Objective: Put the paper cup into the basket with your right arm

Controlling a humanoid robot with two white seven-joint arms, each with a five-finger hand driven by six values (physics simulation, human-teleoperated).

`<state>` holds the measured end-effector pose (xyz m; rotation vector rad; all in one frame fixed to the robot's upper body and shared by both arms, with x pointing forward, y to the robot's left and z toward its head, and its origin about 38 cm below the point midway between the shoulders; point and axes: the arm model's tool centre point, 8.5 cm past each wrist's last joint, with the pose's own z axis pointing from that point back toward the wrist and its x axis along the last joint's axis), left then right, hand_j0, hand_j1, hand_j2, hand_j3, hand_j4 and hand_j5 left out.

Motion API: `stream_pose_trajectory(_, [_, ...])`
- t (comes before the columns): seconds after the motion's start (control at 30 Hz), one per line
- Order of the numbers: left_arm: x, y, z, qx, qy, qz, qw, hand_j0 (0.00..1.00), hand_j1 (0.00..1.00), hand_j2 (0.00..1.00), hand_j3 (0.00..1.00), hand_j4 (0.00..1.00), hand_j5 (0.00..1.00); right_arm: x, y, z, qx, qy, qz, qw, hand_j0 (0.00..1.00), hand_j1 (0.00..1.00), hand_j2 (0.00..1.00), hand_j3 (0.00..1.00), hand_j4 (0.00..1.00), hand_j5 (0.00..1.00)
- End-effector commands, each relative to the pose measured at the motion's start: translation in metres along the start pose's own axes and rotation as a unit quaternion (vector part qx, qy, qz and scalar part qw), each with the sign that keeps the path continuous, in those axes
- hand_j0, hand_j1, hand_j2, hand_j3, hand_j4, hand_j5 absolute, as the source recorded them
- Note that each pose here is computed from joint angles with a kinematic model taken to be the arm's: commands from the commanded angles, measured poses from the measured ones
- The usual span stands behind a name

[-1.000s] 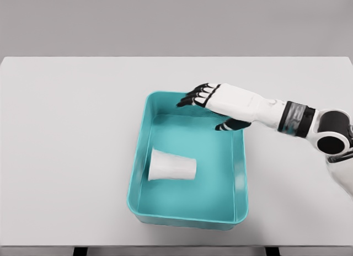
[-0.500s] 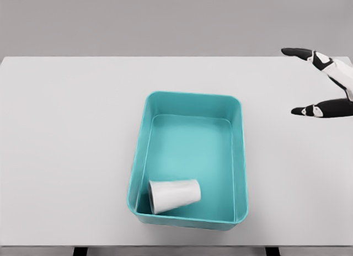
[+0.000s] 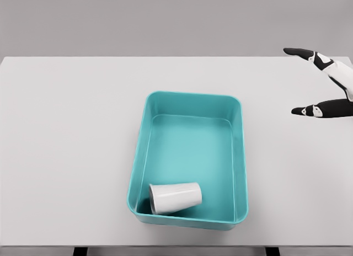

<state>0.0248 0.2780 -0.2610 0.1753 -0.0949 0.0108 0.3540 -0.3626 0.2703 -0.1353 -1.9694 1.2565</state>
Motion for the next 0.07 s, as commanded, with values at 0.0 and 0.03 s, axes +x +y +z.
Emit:
stream_pose_trajectory(0.0, [0.0002, 0.0000, 0.0000, 0.000, -0.001, -0.001, 1.0000, 1.00, 1.00, 1.00, 1.00, 1.00, 1.00, 0.0017, -0.0008, -0.0001, -0.001, -0.003, -0.002, 1.0000, 1.00, 1.00, 1.00, 1.00, 1.00, 1.00])
stream_pose_trajectory(0.03, [0.0002, 0.0000, 0.0000, 0.000, -0.001, -0.001, 1.0000, 1.00, 1.00, 1.00, 1.00, 1.00, 1.00, 0.0017, -0.0007, -0.0001, -0.001, -0.003, -0.002, 1.0000, 1.00, 1.00, 1.00, 1.00, 1.00, 1.00])
